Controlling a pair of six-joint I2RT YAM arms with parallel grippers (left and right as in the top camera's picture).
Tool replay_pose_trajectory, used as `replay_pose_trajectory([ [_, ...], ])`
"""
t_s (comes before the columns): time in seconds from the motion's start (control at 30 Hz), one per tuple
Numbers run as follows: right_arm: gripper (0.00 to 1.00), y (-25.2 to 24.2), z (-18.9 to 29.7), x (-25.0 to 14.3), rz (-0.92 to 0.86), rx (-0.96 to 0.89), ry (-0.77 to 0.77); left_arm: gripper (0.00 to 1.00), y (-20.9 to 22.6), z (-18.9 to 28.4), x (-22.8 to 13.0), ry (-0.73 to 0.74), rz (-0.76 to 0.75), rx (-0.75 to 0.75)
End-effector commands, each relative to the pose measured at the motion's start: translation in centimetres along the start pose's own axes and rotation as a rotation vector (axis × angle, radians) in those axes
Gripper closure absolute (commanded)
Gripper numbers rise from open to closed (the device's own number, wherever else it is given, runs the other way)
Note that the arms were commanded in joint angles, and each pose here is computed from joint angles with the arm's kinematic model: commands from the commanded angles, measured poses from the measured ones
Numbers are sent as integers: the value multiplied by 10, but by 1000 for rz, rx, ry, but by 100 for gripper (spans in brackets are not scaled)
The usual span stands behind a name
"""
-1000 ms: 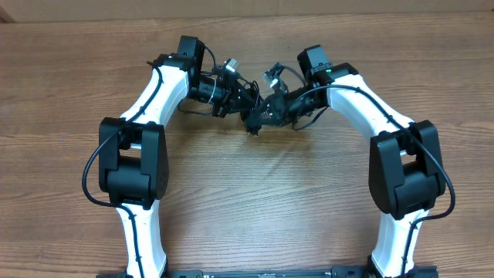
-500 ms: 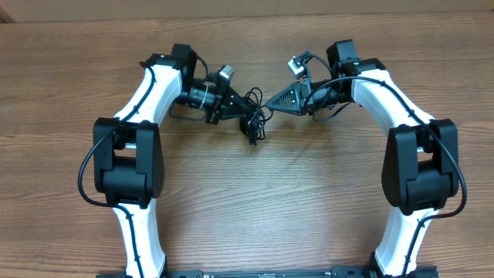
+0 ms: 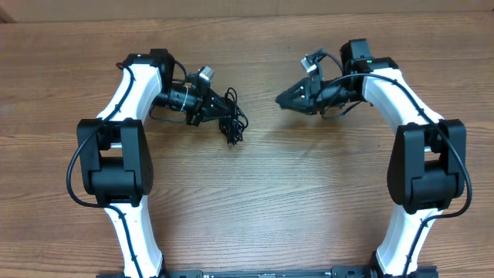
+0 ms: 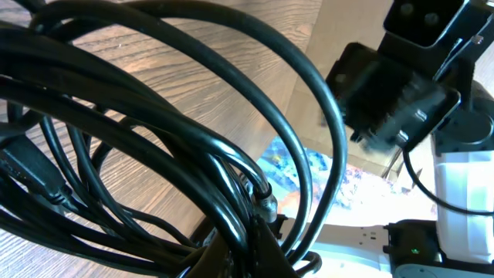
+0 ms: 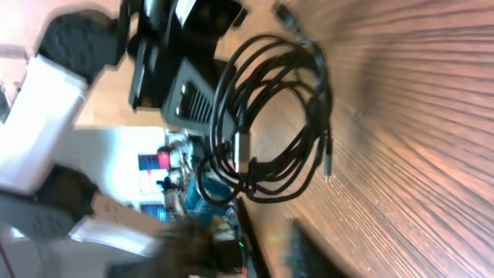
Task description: Untangle cables
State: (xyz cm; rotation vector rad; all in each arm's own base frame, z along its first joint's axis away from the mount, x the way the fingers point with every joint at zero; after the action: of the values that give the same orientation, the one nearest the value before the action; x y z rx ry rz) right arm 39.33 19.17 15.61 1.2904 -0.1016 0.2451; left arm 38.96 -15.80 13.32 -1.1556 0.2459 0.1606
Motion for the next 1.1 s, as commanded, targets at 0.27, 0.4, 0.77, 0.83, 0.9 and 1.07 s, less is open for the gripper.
replay_pose_trajectory([
  [0.27,48,41,-44,-17,158,130,102,96,-7,-3,-7,21,-6,-19],
  [0.4,50,49,-63,-27,179,145,147,96,-8,-5,-12,37,16,-25],
  [0.77,66,80,-87,-42,237,300,206,96,-9,-12,-15,55,16,-9],
  [0.83,66,83,-86,-42,238,322,204,96,-9,-12,-15,55,16,-12],
  [0.9,65,82,-86,-42,237,317,204,96,-10,-12,-16,56,17,-19],
  [1.07,65,66,-90,-44,223,206,218,96,-14,-11,-16,58,16,-45],
])
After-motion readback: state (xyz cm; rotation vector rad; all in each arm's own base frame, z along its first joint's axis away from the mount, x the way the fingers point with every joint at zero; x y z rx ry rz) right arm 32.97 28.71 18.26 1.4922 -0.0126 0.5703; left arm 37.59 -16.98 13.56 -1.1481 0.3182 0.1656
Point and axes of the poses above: each gripper's point midway between its finger pads, its own z axis back along the fingers, its own y axis along the line the jaws close on, x = y × z, the point moved 2 cm from there along z, back along the fingers, and after that the axes turned 3 degrees about z, right-handed, at the moved point
